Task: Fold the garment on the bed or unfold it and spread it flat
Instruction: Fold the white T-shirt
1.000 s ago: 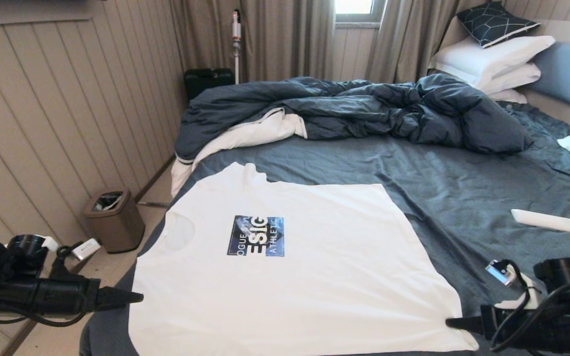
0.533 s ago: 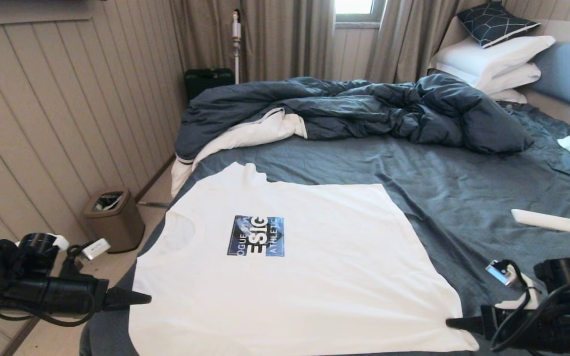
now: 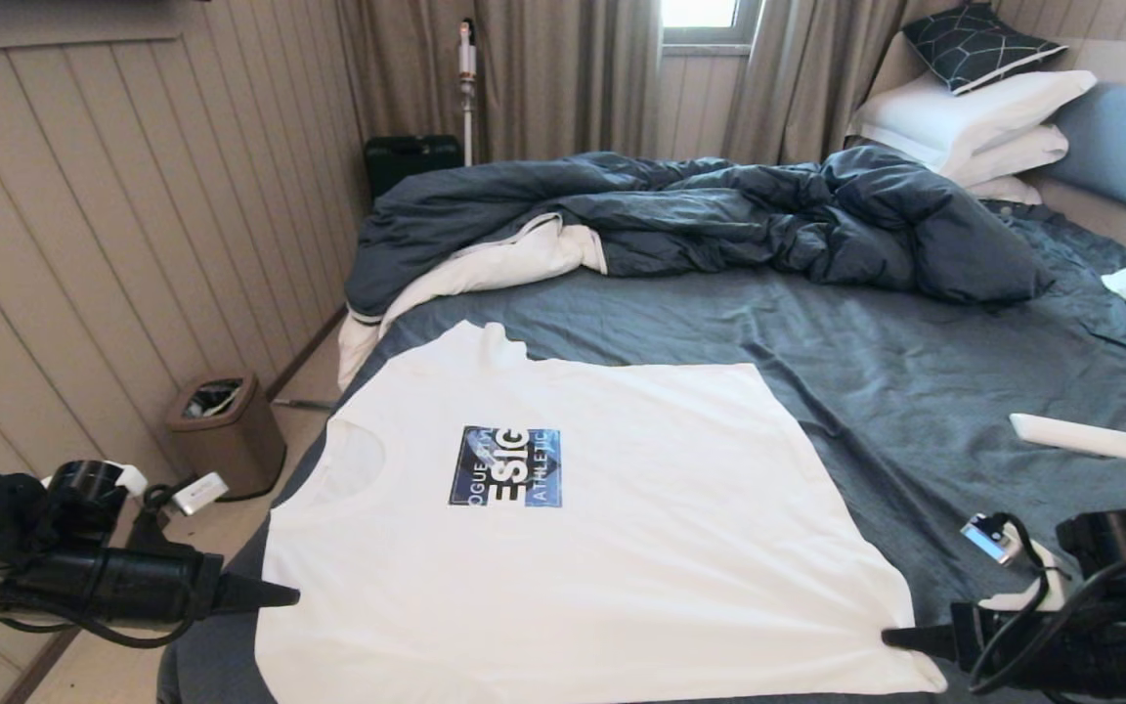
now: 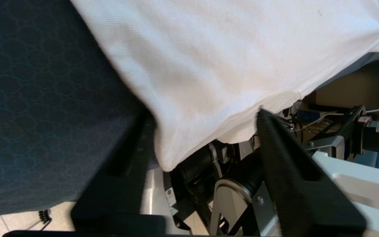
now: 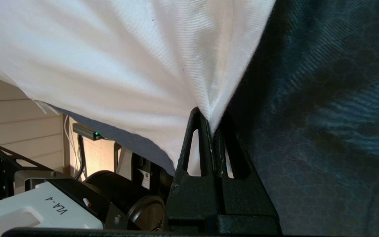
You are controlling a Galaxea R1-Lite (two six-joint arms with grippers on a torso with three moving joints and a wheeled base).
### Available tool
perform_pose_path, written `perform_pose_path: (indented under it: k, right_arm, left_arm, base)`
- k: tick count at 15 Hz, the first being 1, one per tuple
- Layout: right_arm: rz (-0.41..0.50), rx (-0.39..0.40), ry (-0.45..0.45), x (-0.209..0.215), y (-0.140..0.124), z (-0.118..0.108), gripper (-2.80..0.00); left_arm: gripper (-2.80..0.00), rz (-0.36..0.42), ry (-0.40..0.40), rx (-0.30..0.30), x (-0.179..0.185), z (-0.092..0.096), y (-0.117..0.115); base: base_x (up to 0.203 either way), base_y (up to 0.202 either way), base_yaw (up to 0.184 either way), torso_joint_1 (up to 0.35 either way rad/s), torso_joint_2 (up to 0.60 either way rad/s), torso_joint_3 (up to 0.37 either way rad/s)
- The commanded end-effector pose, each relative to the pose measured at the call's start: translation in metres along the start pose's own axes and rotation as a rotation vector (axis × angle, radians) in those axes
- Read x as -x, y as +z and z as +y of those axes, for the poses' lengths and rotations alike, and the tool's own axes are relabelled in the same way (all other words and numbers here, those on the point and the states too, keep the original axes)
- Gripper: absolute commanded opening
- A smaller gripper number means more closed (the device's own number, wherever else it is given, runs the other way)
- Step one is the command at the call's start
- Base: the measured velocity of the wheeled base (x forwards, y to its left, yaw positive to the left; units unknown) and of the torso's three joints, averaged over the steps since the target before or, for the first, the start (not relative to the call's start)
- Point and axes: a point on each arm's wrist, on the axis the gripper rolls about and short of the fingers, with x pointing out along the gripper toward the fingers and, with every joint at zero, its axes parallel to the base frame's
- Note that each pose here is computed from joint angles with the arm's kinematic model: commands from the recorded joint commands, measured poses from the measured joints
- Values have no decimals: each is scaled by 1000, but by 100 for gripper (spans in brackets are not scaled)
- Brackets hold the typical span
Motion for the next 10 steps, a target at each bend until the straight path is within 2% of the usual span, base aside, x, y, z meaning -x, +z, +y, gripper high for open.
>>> perform_pose_path:
  k: [1,10]
  right_arm:
    - [-2,1,4,0,0,0,-280]
    - [-2,-20,-5,5,-9,-1,-280]
  left_arm:
    - [-280,-2,-5,-2,0,0,0]
    - [-280,8,-6,-2,3,-6,-10]
  base:
    - [0,0,0,0,0,0]
    - [0,0,0,0,0,0]
